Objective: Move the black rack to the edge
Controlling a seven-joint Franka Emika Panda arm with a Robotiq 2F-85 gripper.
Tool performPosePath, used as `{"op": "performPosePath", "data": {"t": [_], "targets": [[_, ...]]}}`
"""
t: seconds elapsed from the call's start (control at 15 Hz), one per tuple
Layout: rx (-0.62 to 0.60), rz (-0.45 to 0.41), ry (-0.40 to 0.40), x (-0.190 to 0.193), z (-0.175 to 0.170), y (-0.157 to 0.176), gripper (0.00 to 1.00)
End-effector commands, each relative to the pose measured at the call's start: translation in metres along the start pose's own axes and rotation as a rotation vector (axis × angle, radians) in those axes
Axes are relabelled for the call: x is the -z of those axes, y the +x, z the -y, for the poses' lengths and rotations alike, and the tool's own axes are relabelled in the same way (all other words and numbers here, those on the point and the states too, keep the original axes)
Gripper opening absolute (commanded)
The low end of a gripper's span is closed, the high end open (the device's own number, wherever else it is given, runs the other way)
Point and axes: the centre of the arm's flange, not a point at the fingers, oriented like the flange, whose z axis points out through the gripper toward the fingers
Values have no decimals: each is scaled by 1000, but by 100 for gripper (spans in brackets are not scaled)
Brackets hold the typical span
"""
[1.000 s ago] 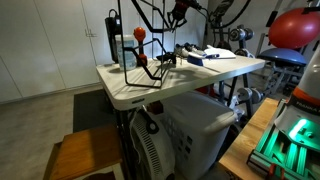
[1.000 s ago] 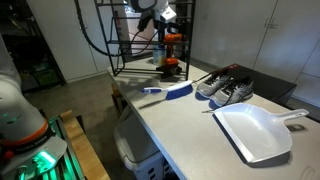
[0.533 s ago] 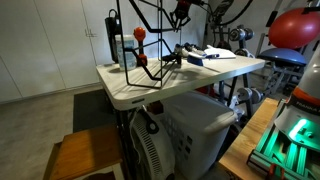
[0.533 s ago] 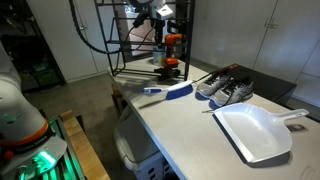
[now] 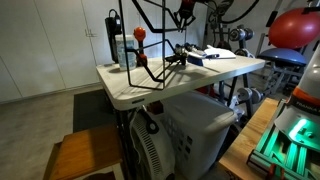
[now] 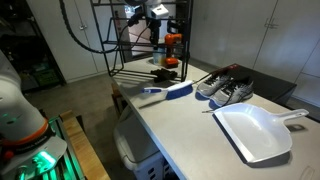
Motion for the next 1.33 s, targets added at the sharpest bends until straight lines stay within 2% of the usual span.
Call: {"op": "performPosePath", "data": {"t": [0.0,0.33,0.67,0.73,0.8,0.87,0.93,1.27], "targets": [[30,-10,-39,19,-34,-28,3],[27,-18,-52,26,-54,-32,3],[48,-22,-42,23,-55,-27,3],[53,-22,-37,23,-54,-27,12],[55,-28,-37,24,-53,-26,38],[56,-28,-37,24,-53,-26,38],[72,-34,-39,26,-52,-26,44],[172,-67,-11,49,-55,-32,81]]}}
